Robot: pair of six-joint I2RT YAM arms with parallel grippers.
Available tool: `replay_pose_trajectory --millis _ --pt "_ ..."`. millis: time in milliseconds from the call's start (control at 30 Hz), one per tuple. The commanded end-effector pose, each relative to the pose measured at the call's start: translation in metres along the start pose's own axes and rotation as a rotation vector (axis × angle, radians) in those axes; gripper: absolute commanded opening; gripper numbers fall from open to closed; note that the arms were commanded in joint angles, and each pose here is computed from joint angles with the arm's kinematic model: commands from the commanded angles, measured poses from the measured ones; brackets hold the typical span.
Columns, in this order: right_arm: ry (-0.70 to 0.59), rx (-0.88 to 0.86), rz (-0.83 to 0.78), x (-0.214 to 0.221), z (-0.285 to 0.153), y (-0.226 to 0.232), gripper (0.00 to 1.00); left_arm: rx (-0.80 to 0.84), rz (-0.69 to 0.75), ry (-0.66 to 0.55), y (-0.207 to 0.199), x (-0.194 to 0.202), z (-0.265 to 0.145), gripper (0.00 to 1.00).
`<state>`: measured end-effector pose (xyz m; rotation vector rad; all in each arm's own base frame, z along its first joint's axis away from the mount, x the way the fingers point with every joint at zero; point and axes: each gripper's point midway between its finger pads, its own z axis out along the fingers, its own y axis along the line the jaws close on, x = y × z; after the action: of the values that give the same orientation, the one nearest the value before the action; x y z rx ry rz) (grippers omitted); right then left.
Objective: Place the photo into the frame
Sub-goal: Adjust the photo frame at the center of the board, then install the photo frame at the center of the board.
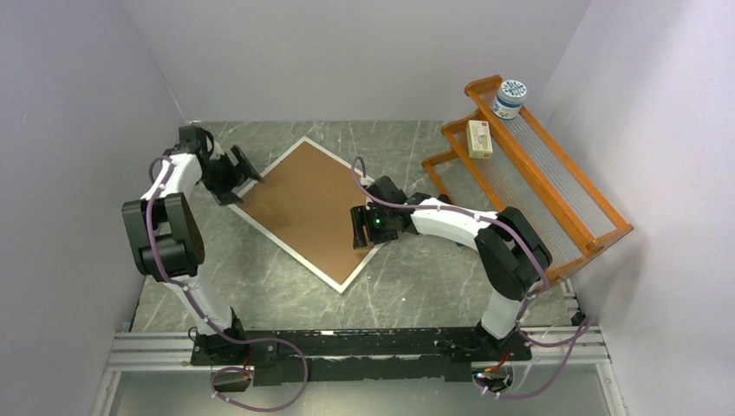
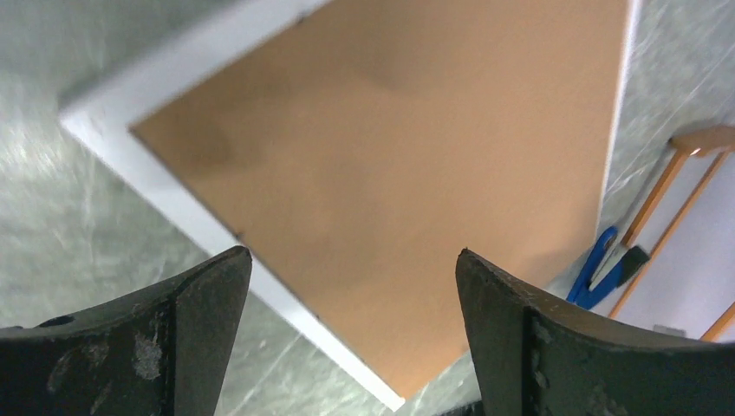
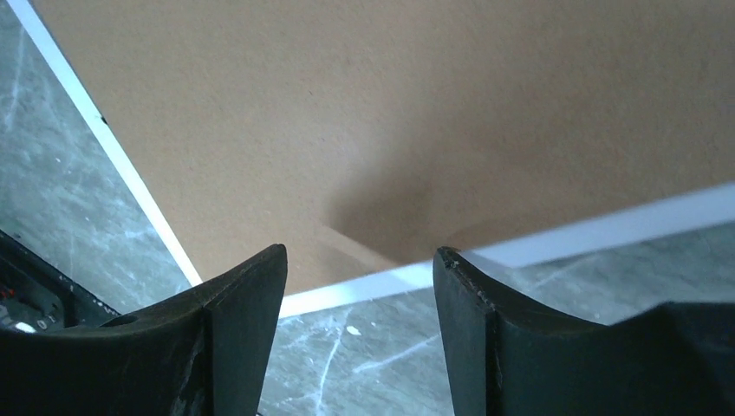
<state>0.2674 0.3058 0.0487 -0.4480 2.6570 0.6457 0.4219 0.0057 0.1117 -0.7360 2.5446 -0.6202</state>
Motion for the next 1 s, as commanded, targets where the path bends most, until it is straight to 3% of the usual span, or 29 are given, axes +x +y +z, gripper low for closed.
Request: replay_pose_trajectory --millis 0,300,500,700,867,967 --pt "-0.062 0.042 0.046 -0.001 -0.013 -0.007 0.66 0.058 -0.040 0.063 -0.004 0.042 -0.004 0.90" --pt "-0.087 0.055 0.146 0.005 -0.014 -0.012 0.58 0.062 -0.094 0.176 -0.005 0.124 -0.002 0.60" --pt "-0.083 -0.001 0.179 0.008 -0.002 -0.008 0.56 0.021 -0.112 0.215 0.003 0.155 0.008 0.54" --pt "-0.097 0.012 0.180 -0.001 0.003 -0.008 0.42 -0.104 -0.104 0.250 0.022 0.173 0.014 0.51" --pt "-0.064 0.047 0.177 0.005 0.006 -0.014 0.51 -0.160 -0.100 0.289 0.034 0.188 0.028 0.58" --pt "-0.067 0.050 0.182 0.005 0.005 -0.014 0.52 -0.224 -0.089 0.303 0.043 0.196 0.033 0.54"
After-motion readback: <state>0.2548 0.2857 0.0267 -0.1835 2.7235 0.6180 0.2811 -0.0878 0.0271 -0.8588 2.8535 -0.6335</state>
